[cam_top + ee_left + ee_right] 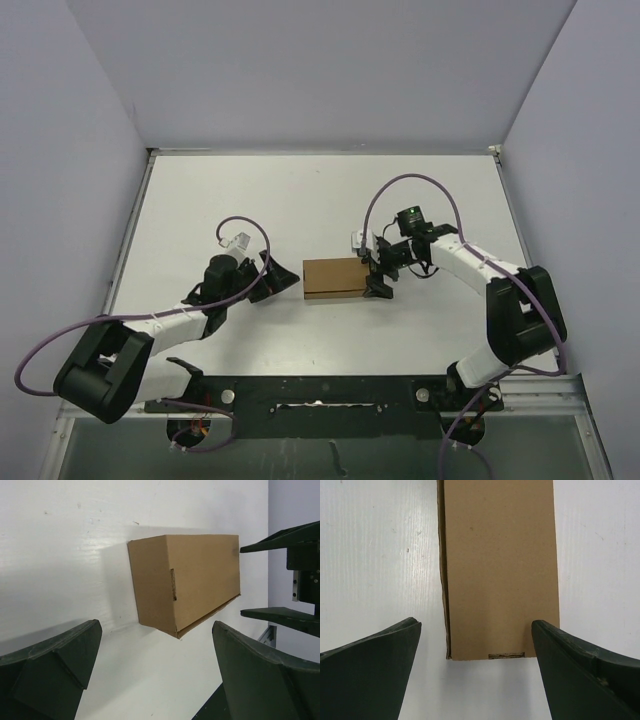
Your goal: Fold the paper box
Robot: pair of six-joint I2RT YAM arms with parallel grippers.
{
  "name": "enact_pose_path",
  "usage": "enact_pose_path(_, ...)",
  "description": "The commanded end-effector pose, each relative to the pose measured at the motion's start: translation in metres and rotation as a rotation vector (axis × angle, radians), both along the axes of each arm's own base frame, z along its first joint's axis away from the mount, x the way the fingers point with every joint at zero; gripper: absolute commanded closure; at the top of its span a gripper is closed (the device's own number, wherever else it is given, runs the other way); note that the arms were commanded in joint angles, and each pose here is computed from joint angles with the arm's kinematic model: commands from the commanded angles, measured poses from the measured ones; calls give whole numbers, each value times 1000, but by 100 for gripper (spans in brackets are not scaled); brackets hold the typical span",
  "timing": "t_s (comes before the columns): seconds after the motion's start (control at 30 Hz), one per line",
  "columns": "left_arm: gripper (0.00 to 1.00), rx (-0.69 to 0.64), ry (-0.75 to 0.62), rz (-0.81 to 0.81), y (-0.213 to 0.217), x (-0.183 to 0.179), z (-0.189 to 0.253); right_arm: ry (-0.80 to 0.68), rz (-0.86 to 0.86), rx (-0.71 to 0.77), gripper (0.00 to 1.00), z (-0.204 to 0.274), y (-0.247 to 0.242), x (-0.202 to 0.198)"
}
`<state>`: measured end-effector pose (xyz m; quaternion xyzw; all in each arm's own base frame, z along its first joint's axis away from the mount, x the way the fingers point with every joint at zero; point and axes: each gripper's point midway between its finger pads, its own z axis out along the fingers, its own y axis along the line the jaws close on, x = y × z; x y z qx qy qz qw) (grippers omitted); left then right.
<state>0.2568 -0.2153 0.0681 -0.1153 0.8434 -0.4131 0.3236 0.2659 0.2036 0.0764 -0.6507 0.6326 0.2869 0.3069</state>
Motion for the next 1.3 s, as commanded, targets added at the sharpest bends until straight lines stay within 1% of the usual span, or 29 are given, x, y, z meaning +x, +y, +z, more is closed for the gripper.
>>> enact_pose_path(0.0,7,-72,-105,-22,-10,12,28,63,-117,147,1,33,-3,27)
enact_pose_path(0.03,7,-68,-104,-22,-10,11,27,124,-162,202,1,41,-7,31)
enact_pose_path(0.07,7,-64,-102,-22,-9,11,25,181,-208,241,4,45,-12,35)
enact_pose_path(0.17,8,-65,-96,-22,-9,10,20,340,-347,309,9,44,-22,46)
enact_pose_path(0.27,9,-80,-95,-26,-11,10,20,493,-471,317,11,35,-28,58)
enact_pose_path(0.37,10,-83,-96,-26,-12,11,22,636,-510,312,13,24,-25,59)
enact_pose_path(0.4,10,-84,-98,-25,-12,11,23,673,-517,305,13,21,-24,58)
enact_pose_path(0.43,10,-81,-97,-26,-12,10,22,701,-524,300,5,18,-24,58)
enact_pose_path(0.47,11,-77,-96,-24,-12,11,22,728,-534,292,1,15,-24,57)
enact_pose_path(0.5,11,-74,-95,-23,-11,11,21,754,-541,285,1,13,-24,56)
enact_pose_path(0.7,11,-73,-96,-24,-12,12,21,829,-547,255,1,1,-24,49)
enact_pose_path(0.77,11,-71,-95,-19,-11,12,21,844,-539,255,2,1,-24,49)
enact_pose_path(0.83,9,-66,-89,-16,-10,11,20,844,-528,276,2,4,-24,49)
enact_pose_path(0.93,2,-65,-85,19,-5,12,20,827,-510,310,2,8,-26,48)
enact_pose_path(1.03,2,-68,-80,51,-1,13,19,825,-508,319,2,7,-25,46)
enact_pose_path(1.07,2,-68,-80,52,0,12,19,826,-520,311,0,6,-26,48)
enact_pose_path(1.1,2,-69,-79,52,0,12,20,829,-530,305,3,4,-27,49)
enact_pose_path(1.2,2,-74,-79,44,-2,11,19,874,-561,285,24,-3,-27,48)
enact_pose_path(1.27,2,-78,-78,40,-3,11,18,896,-567,274,33,-7,-27,47)
